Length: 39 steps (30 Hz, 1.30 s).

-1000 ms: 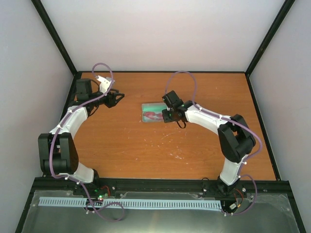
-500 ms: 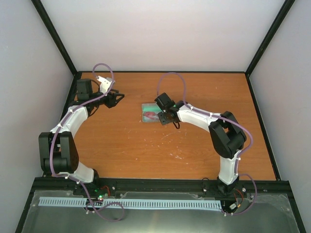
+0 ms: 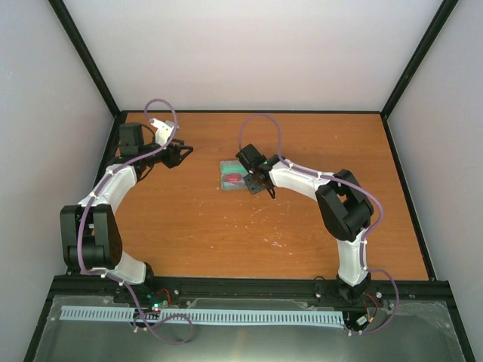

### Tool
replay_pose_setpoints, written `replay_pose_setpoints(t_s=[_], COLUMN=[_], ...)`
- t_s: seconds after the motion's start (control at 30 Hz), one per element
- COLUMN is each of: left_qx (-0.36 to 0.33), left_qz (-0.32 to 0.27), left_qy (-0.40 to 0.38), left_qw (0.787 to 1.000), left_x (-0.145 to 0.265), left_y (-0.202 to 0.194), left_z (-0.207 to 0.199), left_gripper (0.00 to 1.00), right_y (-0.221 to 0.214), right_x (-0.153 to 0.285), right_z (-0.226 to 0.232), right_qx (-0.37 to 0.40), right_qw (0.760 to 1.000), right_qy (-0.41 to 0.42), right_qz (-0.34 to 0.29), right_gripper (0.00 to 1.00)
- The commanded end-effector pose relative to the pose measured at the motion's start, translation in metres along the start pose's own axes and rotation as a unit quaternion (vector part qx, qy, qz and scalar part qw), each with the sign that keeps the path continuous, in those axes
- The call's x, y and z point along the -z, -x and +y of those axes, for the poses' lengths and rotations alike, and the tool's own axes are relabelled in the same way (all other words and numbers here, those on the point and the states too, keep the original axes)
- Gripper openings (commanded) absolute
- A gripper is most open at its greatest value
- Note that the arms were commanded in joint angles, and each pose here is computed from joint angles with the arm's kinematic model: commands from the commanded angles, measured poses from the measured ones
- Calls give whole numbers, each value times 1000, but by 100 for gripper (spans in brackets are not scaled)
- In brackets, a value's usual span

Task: Organize the sunglasses
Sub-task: Adjust the sunglasses in the sunglasses case.

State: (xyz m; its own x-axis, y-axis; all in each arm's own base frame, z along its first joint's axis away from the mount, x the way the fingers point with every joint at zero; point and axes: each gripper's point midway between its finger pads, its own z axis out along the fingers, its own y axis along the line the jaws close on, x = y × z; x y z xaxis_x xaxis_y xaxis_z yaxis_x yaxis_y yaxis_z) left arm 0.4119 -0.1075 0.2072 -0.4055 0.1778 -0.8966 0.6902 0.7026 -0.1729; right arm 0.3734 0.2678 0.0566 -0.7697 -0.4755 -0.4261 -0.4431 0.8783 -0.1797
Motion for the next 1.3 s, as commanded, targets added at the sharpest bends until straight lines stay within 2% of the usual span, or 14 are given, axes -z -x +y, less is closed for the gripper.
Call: replay_pose_setpoints(t_s=[0.0, 0.3, 0.47, 0.63, 0.8, 0.93, 1.1, 1.27], left_qx=[-11, -8, -10, -10, -7, -7, -8, -9], left_qz=[-5, -2, 0, -4, -7, -4, -2, -2], left_qy=[-3, -5, -5, -7, -8, -3, 0, -3], left_qw=[1000, 1000, 1000, 1000, 1000, 1000, 1000, 1000], left_x=[-3, -3, -3, -3, -3, -1, -1, -2], left_y=[3, -1, -2, 1, 2, 0, -1, -2], left_z=[1, 0, 0, 0, -1, -1, -1, -1], left_gripper=[49, 49, 48, 48, 49, 48, 48, 48], right_y=[5, -8, -4, 15, 24, 32, 30, 19], right_x=[-3, -17, 11, 49, 45, 35, 27, 34], right_z=[-3, 10, 6, 2, 12, 26, 39, 31], right_qx=[11, 12, -7, -40, -49, -53, -50, -50], right_qw=[1000, 999, 1000, 997, 995, 993, 991, 992], right_qy=[-25, 4, 19, 40, 61, 91, 117, 107], right_qz=[-2, 31, 4, -58, -61, -60, -45, -44], right_gripper=[40, 33, 38, 39, 26, 21, 18, 18])
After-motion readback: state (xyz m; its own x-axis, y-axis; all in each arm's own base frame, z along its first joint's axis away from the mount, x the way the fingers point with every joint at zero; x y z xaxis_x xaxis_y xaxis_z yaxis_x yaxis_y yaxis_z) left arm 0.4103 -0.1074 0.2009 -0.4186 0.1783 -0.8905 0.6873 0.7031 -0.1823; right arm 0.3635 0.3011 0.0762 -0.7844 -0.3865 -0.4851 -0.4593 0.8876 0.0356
